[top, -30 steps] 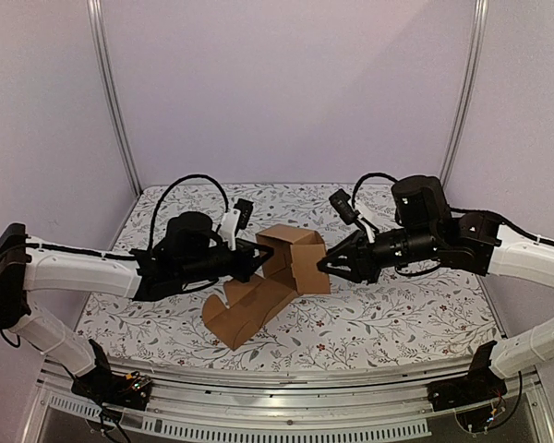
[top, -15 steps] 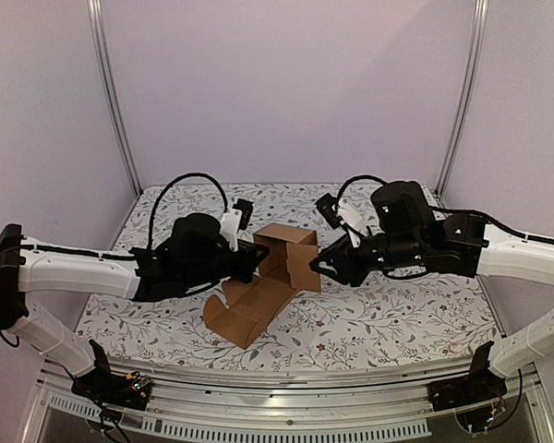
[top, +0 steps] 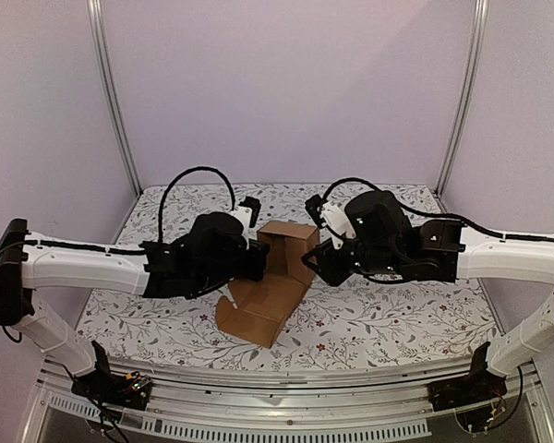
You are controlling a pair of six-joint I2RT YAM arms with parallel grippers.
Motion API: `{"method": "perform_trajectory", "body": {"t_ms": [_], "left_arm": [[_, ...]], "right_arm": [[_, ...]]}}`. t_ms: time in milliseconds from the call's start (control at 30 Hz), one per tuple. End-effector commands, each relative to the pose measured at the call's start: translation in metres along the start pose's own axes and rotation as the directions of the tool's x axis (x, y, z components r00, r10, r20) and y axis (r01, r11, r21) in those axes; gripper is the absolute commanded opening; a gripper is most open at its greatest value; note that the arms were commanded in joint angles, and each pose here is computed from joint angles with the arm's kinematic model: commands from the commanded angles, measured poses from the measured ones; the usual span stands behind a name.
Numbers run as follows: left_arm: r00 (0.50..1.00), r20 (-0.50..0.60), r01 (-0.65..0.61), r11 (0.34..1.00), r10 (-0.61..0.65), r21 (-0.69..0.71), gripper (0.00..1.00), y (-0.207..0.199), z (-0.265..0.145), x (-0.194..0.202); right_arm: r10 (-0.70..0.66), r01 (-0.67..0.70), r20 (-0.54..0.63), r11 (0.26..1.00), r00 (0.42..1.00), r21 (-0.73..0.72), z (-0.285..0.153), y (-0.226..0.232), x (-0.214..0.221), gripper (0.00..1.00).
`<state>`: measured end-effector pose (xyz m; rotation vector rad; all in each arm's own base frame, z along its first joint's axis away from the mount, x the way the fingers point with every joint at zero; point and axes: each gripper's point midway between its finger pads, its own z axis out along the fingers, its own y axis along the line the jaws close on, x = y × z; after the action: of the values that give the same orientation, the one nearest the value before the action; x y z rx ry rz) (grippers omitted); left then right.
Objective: Fold the paper box
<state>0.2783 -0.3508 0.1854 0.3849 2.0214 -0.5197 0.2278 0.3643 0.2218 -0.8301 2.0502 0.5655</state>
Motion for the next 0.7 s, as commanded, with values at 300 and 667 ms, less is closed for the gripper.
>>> {"method": "perform_trajectory", "body": {"t_ms": [300,667], "left_arm": [[1.000,0.014,0.004,1.000,-0.003,-0.007,0.00,-0.037,-0.009,-0.007],[1.000,-0.009,0.016,0.999,-0.016,-0.048,0.00,-0.041,-0.009,-0.001]], "right_arm": [[0.102,-0.111,0.083,0.988,0.991,0.107,0.025,-0.006,-0.022,0.35],[0.177,-0.209,0.154,0.953,0.972,0.219,0.048,-0.017,-0.027,0.36]]}}
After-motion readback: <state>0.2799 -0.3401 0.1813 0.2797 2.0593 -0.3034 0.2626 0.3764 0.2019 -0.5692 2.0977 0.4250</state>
